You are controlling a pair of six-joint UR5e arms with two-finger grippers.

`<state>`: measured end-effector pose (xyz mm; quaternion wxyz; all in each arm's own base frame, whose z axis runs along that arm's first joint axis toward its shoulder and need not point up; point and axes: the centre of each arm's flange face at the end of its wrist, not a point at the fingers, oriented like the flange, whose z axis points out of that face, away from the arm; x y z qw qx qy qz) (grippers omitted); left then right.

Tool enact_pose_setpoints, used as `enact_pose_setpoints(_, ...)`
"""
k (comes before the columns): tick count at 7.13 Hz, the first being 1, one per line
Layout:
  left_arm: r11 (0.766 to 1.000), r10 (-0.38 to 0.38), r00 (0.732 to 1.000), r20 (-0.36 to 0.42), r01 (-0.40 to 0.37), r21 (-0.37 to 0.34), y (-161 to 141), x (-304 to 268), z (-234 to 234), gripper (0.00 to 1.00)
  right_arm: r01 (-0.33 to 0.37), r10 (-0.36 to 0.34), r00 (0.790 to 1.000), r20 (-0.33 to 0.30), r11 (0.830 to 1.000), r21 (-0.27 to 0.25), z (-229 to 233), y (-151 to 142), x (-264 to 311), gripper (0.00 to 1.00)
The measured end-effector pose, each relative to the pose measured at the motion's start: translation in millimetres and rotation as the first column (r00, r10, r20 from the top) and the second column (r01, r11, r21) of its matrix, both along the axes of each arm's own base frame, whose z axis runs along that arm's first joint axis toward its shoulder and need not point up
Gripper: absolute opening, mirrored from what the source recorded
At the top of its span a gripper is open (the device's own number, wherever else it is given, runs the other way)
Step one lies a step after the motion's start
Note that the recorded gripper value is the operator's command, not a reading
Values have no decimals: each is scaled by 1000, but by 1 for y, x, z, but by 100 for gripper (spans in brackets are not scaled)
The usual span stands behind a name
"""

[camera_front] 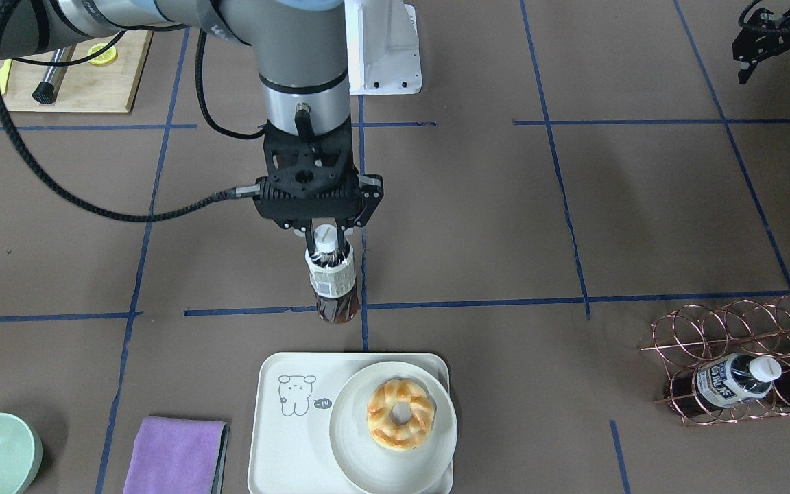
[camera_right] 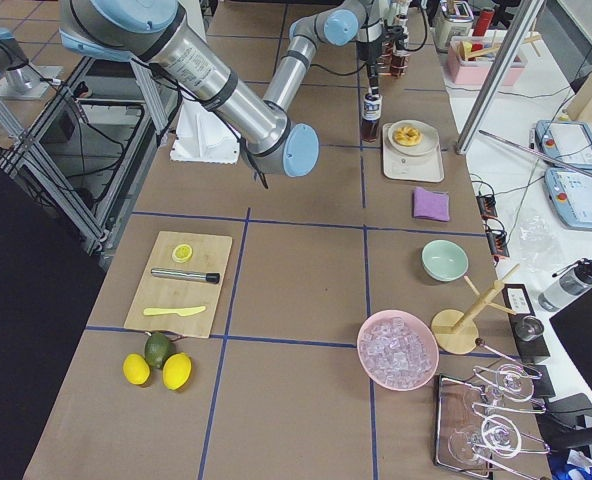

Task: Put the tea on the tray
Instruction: 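Lift the tea bottle with the right gripper and carry it to the white tray, then lower the tea bottle onto the tray beside the donut bowl and open the right gripper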

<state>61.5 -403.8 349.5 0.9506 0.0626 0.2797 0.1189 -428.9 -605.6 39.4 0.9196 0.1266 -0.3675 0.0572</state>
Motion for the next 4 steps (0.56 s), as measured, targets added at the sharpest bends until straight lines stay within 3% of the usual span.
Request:
enact_pose_setpoints(2, 1000, 0, 1000, -2, 0, 5, 0, 0, -2, 100, 14, -14, 1000, 5, 999, -48, 17, -95, 4, 0)
enact_pose_setpoints(4, 1000, -1, 1000, -4, 1, 11, 2, -1, -3, 100, 47, -47, 999, 8, 994, -100, 38, -150, 30, 0)
